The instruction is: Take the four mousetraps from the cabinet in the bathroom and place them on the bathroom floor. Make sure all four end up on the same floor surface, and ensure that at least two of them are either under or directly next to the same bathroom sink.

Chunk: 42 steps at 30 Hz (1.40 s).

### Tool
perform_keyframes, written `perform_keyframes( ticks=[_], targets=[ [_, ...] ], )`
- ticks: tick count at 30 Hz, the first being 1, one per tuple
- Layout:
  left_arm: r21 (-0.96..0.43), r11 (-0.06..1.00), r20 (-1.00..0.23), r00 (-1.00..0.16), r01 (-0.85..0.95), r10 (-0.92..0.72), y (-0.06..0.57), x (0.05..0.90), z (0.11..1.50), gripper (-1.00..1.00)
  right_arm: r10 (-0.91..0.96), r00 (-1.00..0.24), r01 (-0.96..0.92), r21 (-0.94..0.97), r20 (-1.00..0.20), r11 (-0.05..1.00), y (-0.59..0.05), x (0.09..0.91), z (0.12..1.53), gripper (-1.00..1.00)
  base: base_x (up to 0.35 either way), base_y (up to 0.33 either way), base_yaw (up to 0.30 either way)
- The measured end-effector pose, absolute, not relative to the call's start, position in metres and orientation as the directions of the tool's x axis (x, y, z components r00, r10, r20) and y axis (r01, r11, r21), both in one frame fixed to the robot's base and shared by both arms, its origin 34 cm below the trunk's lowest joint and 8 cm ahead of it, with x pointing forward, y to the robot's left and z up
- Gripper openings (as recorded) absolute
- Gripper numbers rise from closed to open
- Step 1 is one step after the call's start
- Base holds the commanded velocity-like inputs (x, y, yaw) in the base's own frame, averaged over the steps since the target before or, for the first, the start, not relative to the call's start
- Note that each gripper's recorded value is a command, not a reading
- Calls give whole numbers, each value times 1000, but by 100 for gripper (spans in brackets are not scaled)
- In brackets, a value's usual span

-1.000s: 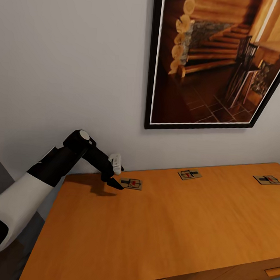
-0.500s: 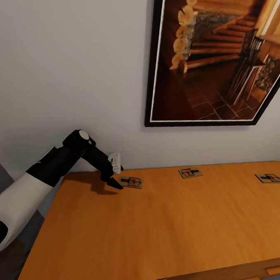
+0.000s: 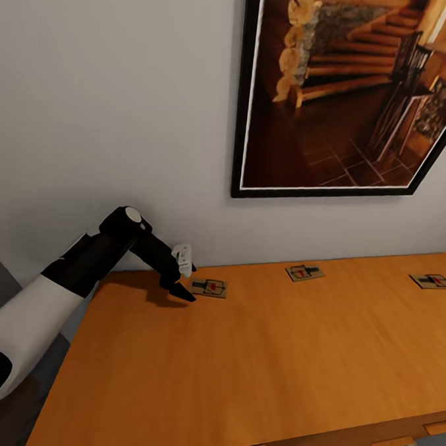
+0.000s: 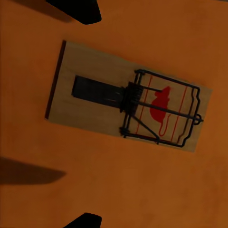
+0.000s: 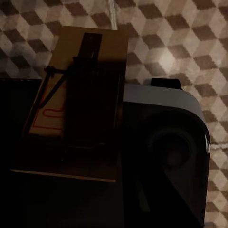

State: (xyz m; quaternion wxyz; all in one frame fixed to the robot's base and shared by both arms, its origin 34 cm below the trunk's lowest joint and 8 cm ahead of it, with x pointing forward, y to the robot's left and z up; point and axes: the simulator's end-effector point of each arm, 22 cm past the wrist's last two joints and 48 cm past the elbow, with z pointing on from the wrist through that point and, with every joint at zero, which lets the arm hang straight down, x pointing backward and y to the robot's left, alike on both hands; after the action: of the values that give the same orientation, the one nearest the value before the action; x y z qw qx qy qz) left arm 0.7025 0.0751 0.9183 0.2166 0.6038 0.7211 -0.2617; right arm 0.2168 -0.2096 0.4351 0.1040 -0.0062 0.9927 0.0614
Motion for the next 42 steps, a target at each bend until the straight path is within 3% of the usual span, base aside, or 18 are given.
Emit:
perform_keyframes(
  ticks=[42],
  targets=[
    [-143,133,-623,-194,981,758,75,705,902,100,-1,-983,-23,122,-181,992,-209,207,433,-100,0,0,0]
  ],
)
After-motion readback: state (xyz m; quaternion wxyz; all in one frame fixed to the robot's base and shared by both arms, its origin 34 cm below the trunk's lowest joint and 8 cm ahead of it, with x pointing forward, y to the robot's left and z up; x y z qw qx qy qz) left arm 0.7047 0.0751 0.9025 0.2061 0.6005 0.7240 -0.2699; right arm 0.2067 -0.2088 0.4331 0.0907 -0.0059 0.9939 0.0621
